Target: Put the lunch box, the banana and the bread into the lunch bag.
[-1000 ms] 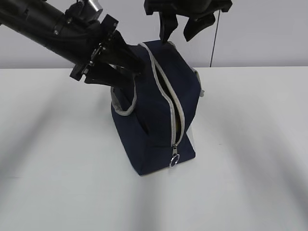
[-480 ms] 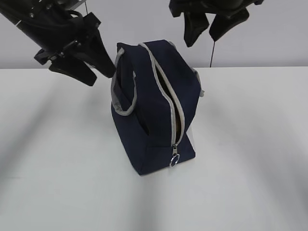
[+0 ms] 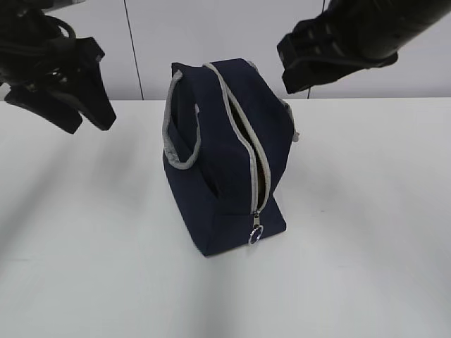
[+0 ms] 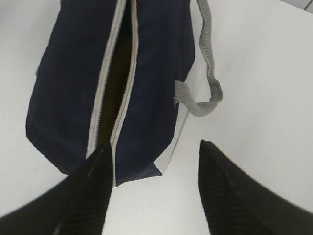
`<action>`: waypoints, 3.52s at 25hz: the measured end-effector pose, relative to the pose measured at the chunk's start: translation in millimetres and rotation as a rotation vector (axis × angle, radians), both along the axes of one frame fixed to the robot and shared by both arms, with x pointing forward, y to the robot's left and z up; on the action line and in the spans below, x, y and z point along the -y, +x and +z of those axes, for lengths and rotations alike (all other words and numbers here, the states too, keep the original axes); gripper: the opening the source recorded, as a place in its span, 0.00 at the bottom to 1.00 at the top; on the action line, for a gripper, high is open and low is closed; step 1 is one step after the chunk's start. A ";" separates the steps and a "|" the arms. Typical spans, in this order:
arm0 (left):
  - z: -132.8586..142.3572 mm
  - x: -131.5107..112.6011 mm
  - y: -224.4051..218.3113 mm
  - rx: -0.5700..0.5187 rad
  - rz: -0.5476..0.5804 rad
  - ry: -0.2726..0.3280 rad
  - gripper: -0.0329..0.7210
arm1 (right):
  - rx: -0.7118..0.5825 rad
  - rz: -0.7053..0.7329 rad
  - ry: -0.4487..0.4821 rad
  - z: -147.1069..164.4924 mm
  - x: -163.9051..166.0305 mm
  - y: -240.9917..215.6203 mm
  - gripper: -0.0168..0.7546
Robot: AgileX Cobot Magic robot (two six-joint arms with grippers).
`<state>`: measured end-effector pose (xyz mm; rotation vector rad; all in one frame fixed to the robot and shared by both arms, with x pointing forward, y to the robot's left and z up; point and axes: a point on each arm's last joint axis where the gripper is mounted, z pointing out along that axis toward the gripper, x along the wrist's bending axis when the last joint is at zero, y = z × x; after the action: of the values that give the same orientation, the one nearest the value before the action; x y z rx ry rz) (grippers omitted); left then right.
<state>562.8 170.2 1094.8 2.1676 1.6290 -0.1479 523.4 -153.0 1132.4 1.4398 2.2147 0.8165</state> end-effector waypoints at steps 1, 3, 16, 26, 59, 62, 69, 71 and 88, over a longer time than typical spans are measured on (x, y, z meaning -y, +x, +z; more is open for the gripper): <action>-0.2 -2.0 -5.7 -0.007 0.001 0.005 0.62 | 0.023 0.007 0.013 -5.0 1.6 -5.8 0.57; 0.7 -5.5 -15.4 -0.009 0.000 0.012 0.62 | 0.067 0.016 0.036 -13.3 5.4 -16.2 0.54; 31.0 -17.8 -50.2 0.075 0.003 0.003 0.60 | 0.202 0.050 0.043 -40.9 13.2 -27.8 0.46; 44.5 -25.4 -62.0 0.116 0.046 0.023 0.58 | 0.217 0.058 0.029 -41.7 13.1 -26.1 0.46; 47.7 -59.5 -140.8 0.209 0.051 0.108 0.56 | 0.263 0.069 0.054 -48.8 11.7 -25.7 0.46; 54.0 -62.5 -149.3 0.241 0.059 0.100 0.56 | 0.257 0.073 0.053 -57.7 12.4 -27.6 0.46; 71.9 -70.7 -175.4 0.336 0.068 0.069 0.56 | 0.258 0.078 0.056 -67.3 13.0 -29.8 0.46; 76.6 -73.2 -183.3 0.365 0.071 0.060 0.55 | 0.271 0.081 0.063 -68.5 12.9 -30.3 0.46; 73.0 -101.3 -254.1 0.538 0.099 0.072 0.53 | 0.377 0.108 0.134 -94.7 25.5 -60.6 0.46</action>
<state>308.7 271.4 1167.9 1.9411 1.4300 0.4889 462.8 -178.5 1037.7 1.1166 1.9914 1.1843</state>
